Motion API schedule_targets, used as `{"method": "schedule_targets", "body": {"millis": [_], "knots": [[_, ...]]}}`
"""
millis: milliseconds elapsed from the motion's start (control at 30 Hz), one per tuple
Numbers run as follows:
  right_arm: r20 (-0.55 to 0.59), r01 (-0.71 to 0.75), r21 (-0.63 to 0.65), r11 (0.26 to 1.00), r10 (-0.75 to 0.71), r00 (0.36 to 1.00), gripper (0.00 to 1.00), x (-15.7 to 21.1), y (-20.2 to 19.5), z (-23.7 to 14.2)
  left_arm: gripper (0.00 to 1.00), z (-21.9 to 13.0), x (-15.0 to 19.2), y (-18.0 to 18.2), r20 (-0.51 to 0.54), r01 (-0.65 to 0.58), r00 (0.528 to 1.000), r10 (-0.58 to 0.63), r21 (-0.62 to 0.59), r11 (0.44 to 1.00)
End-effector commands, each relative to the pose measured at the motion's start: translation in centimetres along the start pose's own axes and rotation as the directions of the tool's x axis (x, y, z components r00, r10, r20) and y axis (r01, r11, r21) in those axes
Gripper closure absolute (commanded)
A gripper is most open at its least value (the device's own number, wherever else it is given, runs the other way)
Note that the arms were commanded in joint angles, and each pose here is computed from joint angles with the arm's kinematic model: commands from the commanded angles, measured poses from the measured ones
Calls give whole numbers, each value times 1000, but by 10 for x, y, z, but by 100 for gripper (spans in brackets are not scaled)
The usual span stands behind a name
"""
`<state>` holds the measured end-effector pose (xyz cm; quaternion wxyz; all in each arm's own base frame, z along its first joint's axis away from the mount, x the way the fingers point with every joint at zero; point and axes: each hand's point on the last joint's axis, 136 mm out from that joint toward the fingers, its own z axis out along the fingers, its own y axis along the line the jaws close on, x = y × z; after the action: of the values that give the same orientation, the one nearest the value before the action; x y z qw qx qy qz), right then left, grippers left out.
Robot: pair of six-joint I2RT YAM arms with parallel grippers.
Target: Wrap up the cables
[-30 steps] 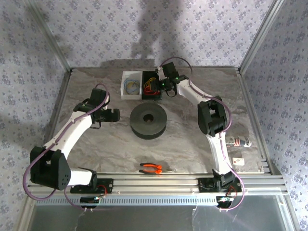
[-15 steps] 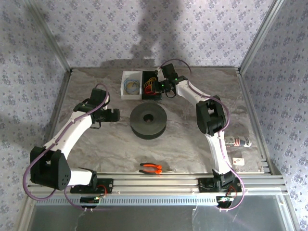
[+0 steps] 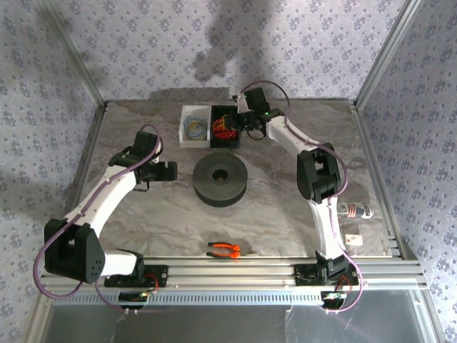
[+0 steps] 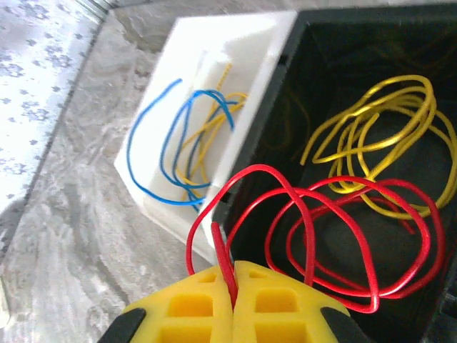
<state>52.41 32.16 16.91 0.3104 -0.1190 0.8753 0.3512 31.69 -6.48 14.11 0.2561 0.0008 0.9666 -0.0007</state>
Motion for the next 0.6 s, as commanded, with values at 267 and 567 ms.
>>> {"method": "schedule_targets", "body": {"millis": [267, 567], "knots": [[95, 21, -118, 993, -9, 995, 100, -30, 40, -49, 0, -10, 1, 1, 13, -15, 1000, 15, -9, 1000], [111, -24, -240, 971, 52, 992, 100, -32, 52, -70, 0, -10, -1, -6, 31, -14, 999, 12, 36, 999]]}}
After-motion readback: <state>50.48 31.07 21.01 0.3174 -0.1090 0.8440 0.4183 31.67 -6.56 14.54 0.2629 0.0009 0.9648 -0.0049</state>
